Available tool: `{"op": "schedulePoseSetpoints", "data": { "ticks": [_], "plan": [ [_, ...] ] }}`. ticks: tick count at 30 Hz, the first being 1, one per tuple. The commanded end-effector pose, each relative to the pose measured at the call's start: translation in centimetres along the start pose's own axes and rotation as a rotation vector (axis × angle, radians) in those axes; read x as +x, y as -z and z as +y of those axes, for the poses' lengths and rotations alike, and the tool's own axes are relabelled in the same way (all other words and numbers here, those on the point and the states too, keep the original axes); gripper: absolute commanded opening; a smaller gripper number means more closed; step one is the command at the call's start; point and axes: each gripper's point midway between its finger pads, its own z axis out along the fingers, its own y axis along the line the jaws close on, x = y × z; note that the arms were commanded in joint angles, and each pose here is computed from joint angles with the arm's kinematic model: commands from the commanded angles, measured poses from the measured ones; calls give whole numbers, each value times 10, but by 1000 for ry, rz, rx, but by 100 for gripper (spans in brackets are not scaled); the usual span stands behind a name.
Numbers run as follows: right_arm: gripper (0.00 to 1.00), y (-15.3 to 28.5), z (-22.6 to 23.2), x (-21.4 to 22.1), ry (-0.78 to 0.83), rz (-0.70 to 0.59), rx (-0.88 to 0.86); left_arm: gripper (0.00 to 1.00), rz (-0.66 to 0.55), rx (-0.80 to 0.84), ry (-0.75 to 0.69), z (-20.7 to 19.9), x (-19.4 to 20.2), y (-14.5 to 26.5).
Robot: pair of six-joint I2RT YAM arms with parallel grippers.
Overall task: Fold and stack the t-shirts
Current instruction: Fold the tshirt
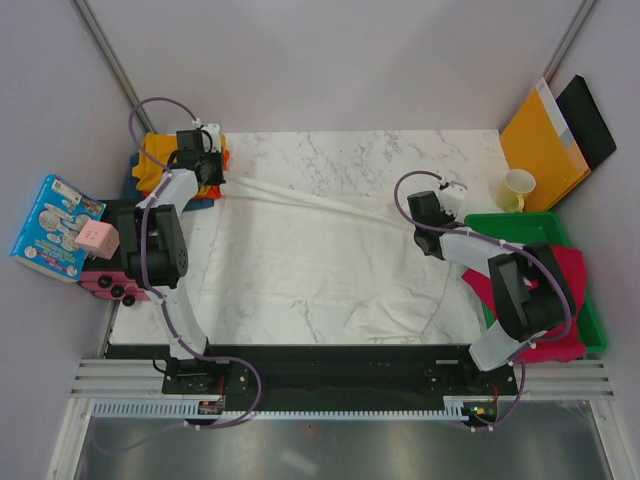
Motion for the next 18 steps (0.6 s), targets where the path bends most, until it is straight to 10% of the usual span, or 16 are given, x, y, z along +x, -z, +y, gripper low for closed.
{"op": "schedulePoseSetpoints", "data": {
  "ticks": [1,18],
  "plan": [
    [0,3,-14,4,-34,4,26,2,-39,-22,-17,8,-17,4],
    [0,8,-36,40,-13,78,49,2,92,20,-38,-1,47,5]
  ]
}}
